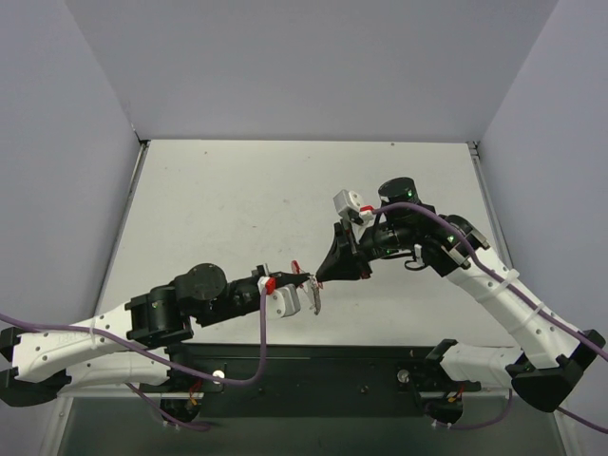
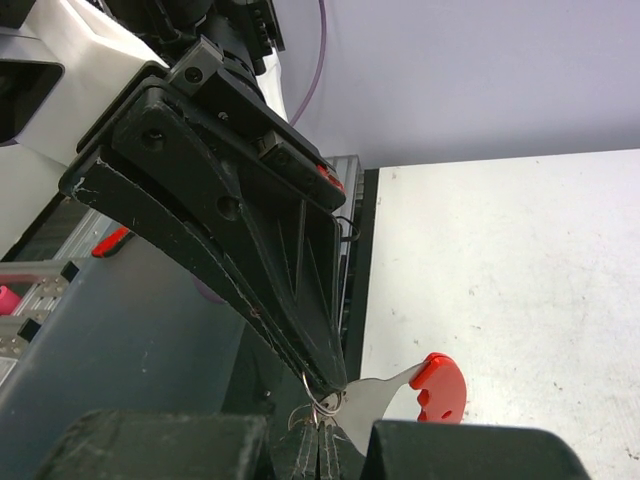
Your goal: Put the keys on the keyring
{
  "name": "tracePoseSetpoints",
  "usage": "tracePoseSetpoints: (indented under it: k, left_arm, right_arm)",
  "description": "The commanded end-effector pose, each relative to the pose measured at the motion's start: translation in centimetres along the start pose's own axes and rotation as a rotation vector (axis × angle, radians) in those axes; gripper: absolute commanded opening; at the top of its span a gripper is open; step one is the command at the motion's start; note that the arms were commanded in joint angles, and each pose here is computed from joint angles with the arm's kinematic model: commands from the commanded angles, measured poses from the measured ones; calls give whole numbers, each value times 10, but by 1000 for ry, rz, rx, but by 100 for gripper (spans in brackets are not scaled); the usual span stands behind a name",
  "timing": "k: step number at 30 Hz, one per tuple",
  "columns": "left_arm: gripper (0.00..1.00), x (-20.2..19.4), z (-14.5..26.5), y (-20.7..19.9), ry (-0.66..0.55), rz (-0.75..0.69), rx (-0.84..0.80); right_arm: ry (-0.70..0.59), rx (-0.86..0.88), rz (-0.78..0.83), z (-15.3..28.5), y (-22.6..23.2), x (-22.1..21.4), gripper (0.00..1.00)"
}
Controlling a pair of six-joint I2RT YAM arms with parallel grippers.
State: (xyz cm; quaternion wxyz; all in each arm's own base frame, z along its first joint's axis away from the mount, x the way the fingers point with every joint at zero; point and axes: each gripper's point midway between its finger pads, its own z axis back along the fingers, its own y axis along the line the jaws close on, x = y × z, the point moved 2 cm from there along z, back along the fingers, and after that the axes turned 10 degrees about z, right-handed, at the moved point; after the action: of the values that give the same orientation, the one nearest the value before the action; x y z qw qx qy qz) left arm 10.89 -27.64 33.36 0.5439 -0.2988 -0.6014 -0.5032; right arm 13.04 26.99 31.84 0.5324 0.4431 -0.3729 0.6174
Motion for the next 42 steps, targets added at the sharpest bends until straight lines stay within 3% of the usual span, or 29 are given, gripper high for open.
tracePoseSetpoints:
  k: [1, 42]
  left_arm:
    - [0, 29, 6, 3, -119, 12, 1]
    - [0, 61, 22, 5, -287, 32, -9]
  right_arm:
    - [-33, -13, 35, 1, -7, 5, 0]
    - [28, -22, -87, -9, -23, -22, 0]
